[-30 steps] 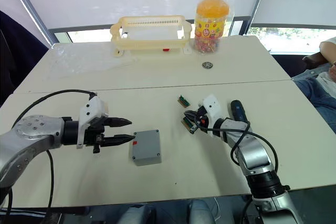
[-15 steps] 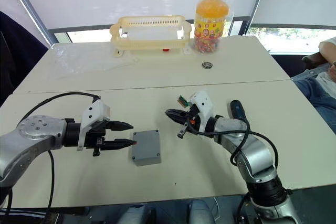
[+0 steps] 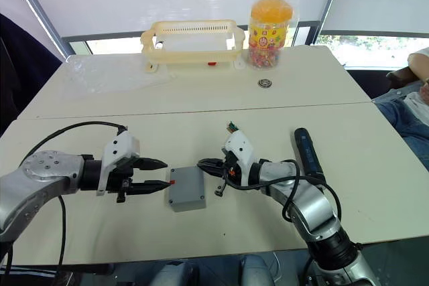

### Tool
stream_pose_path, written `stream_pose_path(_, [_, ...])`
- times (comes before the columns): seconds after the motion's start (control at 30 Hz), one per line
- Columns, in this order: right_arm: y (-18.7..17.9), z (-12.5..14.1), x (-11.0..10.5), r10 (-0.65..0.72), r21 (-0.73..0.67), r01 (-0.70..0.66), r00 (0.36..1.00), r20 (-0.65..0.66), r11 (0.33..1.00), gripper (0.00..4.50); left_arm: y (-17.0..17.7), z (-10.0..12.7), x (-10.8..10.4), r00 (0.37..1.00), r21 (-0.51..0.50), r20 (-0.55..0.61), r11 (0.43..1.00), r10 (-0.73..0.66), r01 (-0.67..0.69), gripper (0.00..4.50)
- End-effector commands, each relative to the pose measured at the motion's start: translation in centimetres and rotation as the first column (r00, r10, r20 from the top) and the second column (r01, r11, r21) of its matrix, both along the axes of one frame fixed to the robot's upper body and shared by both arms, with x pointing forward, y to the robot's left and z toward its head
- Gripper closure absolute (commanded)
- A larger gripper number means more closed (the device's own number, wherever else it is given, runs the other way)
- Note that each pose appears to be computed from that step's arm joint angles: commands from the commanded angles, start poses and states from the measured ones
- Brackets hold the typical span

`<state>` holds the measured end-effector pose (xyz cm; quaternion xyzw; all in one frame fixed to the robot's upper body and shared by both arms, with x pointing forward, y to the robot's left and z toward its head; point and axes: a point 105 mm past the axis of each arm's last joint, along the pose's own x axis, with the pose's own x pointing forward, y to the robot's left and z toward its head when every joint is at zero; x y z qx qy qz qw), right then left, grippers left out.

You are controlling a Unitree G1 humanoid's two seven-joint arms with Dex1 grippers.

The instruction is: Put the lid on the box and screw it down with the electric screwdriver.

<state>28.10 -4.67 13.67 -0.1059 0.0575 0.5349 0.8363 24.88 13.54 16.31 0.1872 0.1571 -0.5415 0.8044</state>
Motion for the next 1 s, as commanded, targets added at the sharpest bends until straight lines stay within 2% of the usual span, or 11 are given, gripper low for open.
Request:
stream_pose_path(0.03, [0.3, 0.8, 0.0, 0.015, 0.006, -0.016, 0.999, 0.044, 1.000, 4.46, -0.1, 0.9, -0.2, 0.999, 0.004, 0.050, 1.000, -0.008, 0.008, 2.03])
stream_pose_path(0.53, [0.5, 0.2, 0.1, 0.019, -0.011, -0.018, 0.999, 0.036, 1.000, 4.46, -0.4, 0.9, 0.0, 0.999, -0.001, 0.051, 1.000, -0.007, 0.007, 2.03])
stream_pose_path(0.67, [0.5, 1.0, 0.5, 0.011, 0.000, -0.011, 0.998, 0.061, 1.000, 2.55, -0.5, 0.9, 0.0, 0.999, -0.006, 0.053, 1.000, -0.012, 0.012, 2.03])
stream_pose_path(0.77, [-0.3, 3.0, 1.0, -0.017, 0.029, 0.014, 0.995, 0.101, 0.999, 1.04, -0.6, 1.3, 0.1, 0.998, -0.017, 0.055, 1.000, -0.018, 0.019, 2.03])
stream_pose_path(0.87, [-1.9, 5.6, 1.3, -0.061, 0.098, 0.051, 0.993, 0.097, 0.994, 1.04, -0.8, 1.9, 0.1, 0.998, -0.044, 0.055, 0.998, -0.033, 0.035, 2.03])
stream_pose_path(1.0, [-5.6, 8.7, 1.4, -0.146, 0.179, 0.146, 0.989, -0.013, 0.973, 1.04, -1.7, 2.6, -0.2, 0.993, -0.061, 0.067, 0.993, -0.100, 0.105, 2.03])
